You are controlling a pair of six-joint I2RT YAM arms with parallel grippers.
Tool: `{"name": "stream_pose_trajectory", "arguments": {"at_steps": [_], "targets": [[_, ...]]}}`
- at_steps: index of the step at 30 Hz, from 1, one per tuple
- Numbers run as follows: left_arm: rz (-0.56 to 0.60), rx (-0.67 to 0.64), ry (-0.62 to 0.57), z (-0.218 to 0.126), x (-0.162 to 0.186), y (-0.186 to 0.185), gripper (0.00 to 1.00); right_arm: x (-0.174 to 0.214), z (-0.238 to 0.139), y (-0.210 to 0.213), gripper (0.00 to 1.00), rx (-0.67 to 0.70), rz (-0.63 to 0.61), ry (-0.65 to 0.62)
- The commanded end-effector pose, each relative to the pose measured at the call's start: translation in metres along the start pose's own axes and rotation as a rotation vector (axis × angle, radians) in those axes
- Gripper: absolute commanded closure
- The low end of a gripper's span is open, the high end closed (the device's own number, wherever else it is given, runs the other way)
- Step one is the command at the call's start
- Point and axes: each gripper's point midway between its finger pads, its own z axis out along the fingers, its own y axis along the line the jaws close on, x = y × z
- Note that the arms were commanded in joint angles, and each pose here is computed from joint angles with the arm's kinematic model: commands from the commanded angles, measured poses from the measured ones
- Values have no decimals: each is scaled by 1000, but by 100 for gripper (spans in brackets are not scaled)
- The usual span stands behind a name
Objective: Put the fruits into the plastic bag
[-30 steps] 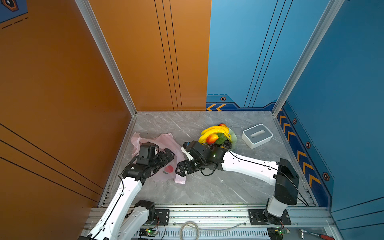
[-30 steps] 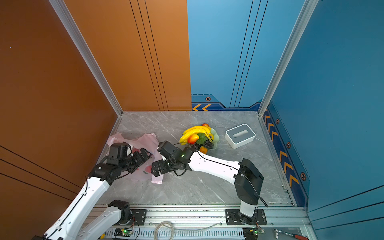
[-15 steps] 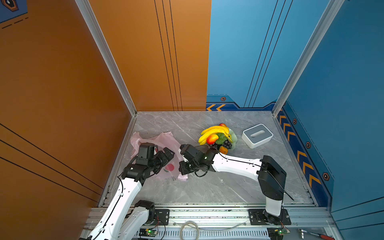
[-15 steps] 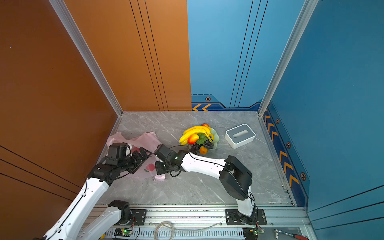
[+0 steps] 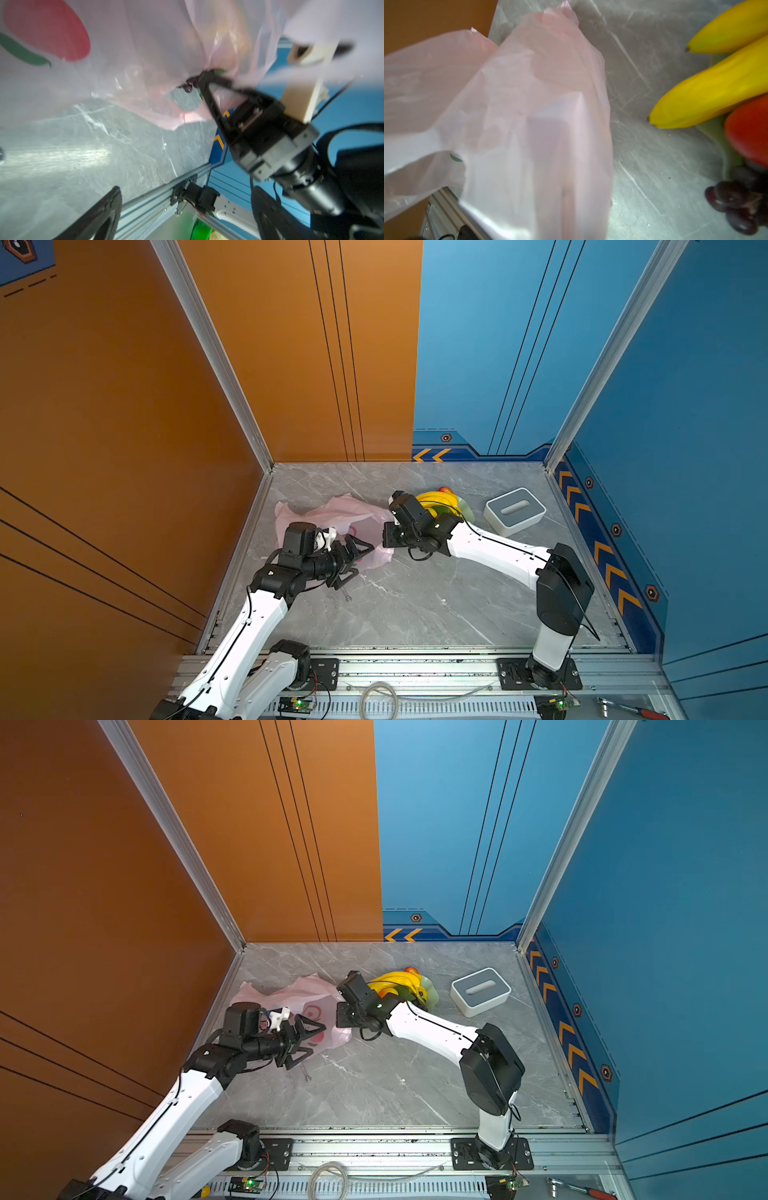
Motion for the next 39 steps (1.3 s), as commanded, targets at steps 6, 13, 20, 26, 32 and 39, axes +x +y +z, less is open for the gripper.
{"name": "stream_pose_trajectory", "arguments": {"at_steps": [6,13,20,26,32,39], "targets": [[131,201,122,-22,43,-76,2,-43,-17,-11,100,32,-20,-69],[335,51,-234,-104,13,-124,2,-44,-30,-19,100,50,-6,-55],[355,-629,-424,-179,5,-22,2,-42,-37,-12,100,55,-6,-32],[445,-874,-233,-152,23,36,2,-47,-40,-10,100,64,5,-20],[670,-1109,-130,-105,31,50,2,-61,-42,1,100,40,63,-7],[751,-1163,-188,-56,15,44,1,-65,-47,23,100,1,60,10]]}}
